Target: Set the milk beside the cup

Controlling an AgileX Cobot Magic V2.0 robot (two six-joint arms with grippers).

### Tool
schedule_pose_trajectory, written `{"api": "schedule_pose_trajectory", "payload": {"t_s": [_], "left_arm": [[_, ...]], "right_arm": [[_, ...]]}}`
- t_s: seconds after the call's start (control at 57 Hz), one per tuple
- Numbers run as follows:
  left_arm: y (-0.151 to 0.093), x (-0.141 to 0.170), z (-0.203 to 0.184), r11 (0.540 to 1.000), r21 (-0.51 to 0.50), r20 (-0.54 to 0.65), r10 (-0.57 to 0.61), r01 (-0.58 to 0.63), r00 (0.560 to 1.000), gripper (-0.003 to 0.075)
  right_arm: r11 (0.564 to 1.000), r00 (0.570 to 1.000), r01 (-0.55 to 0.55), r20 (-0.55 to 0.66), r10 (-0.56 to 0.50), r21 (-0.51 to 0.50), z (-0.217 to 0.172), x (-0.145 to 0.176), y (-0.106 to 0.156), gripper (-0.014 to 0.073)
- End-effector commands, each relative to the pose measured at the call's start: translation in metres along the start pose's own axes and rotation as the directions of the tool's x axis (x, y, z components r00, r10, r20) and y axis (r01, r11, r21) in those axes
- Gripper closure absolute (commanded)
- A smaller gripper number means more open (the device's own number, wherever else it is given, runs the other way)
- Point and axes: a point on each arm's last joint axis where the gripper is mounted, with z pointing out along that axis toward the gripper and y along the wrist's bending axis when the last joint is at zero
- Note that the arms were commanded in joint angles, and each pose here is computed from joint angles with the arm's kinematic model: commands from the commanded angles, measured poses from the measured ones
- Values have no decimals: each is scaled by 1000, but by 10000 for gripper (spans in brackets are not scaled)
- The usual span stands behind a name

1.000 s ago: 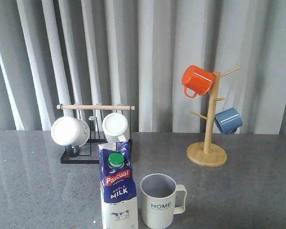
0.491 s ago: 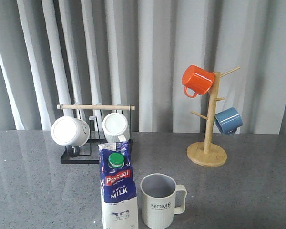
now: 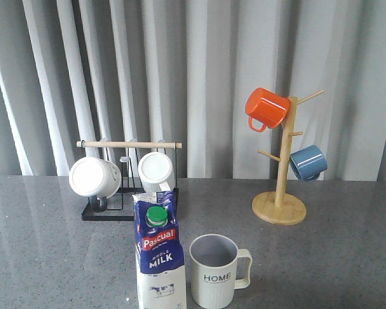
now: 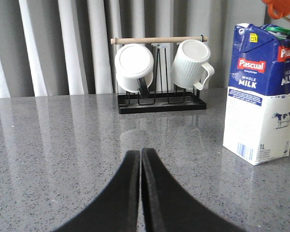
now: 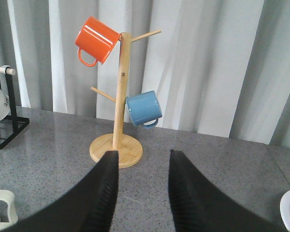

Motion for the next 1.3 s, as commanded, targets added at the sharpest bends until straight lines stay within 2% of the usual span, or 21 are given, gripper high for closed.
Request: {"api": "schedule_pose_trajectory", "payload": {"t_s": [0.0, 0.281, 1.281], "left_arm": [[1, -11, -2, 1000, -22, 98, -14, 16, 995, 727], [5, -12, -2, 994, -105, 101, -3, 14, 995, 727], [6, -12, -2, 994, -108, 99, -3, 14, 995, 727]], "right_arm": [[999, 997, -4, 74, 2, 38, -3, -13, -4, 330], [999, 997, -4, 74, 2, 38, -3, -13, -4, 330], [999, 997, -4, 74, 2, 38, -3, -13, -4, 330]]}}
